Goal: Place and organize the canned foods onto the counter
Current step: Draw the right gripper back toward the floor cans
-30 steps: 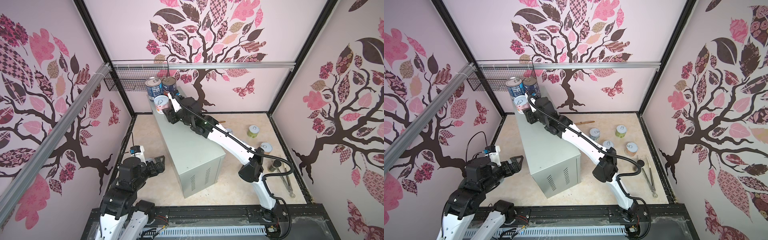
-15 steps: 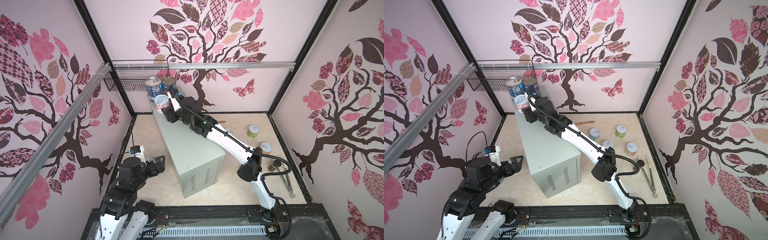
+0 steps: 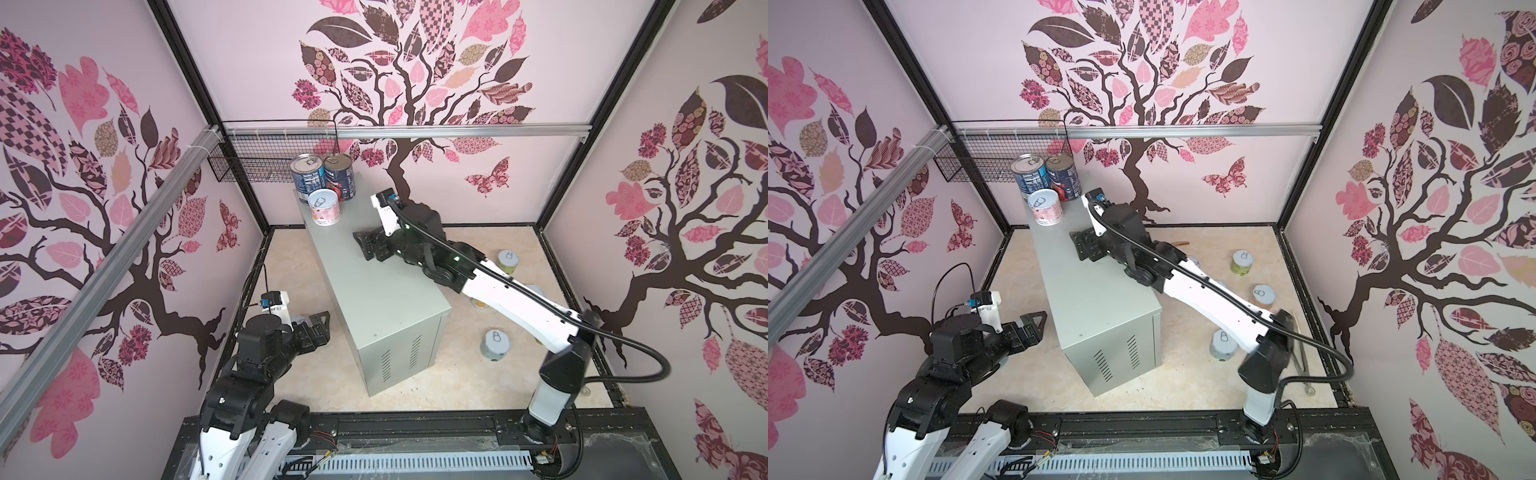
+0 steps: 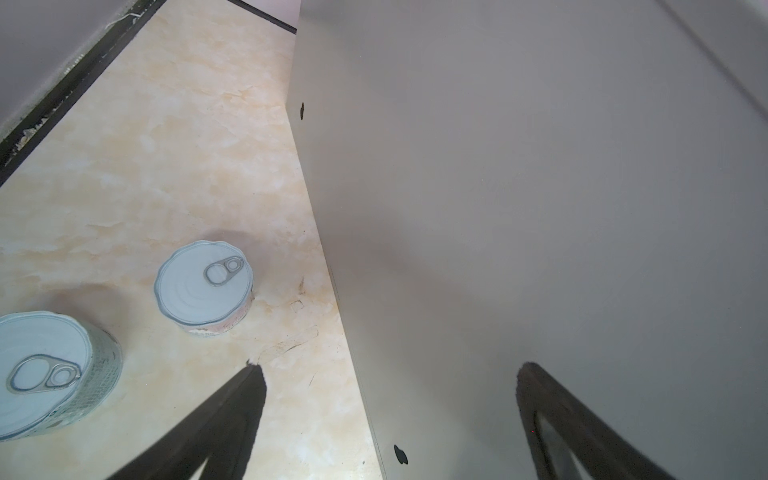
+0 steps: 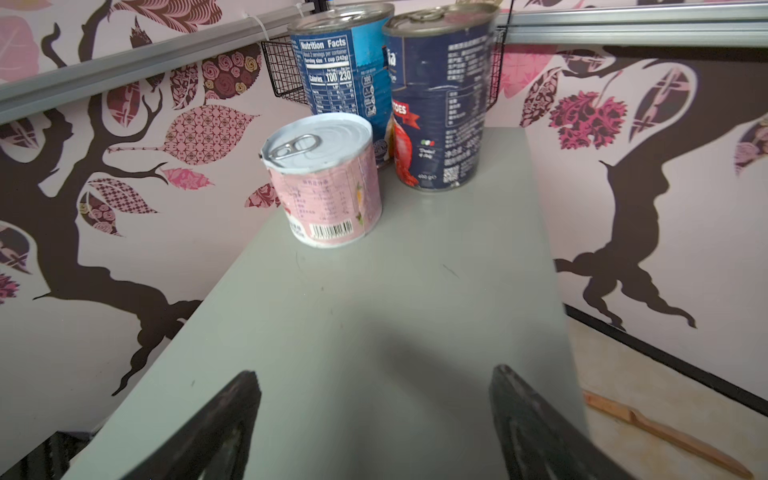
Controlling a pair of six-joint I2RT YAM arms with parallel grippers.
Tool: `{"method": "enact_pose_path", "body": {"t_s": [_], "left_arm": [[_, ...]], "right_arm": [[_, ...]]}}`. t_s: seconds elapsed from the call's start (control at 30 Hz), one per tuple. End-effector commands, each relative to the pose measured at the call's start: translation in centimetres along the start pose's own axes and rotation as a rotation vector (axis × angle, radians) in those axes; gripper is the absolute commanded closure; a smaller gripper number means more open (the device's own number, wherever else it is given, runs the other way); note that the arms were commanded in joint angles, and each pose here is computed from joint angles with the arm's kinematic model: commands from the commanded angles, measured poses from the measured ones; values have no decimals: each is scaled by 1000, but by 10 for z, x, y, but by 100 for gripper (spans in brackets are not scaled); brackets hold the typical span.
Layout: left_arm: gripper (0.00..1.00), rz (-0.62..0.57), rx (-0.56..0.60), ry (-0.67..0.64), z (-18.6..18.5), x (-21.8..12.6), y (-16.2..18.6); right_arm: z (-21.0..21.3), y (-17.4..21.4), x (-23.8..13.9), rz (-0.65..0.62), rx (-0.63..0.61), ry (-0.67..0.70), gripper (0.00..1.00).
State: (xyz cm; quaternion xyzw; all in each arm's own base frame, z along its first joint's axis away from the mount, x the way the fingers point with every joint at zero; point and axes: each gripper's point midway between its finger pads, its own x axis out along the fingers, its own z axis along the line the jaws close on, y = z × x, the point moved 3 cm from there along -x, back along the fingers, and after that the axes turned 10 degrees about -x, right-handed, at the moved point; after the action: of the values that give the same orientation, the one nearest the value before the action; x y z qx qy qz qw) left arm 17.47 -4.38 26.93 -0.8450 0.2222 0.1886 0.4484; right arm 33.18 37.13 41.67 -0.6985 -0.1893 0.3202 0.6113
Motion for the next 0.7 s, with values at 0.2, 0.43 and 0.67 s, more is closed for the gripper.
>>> {"method": "enact_pose_path", "body": {"t_s": [0.2,0.43,0.67], "left_arm": [[2,0,19,-14,1,3,-1],[2,-32,8,-19,4,-3,-2],[2,-15,-67,-94,14,-2,-1]], "right_arm": [[-48,-1,-140,-110,124,196,2],[-80,57,-207,-42,198,375,0],[-99,127,-235,76,289,530,0]]}}
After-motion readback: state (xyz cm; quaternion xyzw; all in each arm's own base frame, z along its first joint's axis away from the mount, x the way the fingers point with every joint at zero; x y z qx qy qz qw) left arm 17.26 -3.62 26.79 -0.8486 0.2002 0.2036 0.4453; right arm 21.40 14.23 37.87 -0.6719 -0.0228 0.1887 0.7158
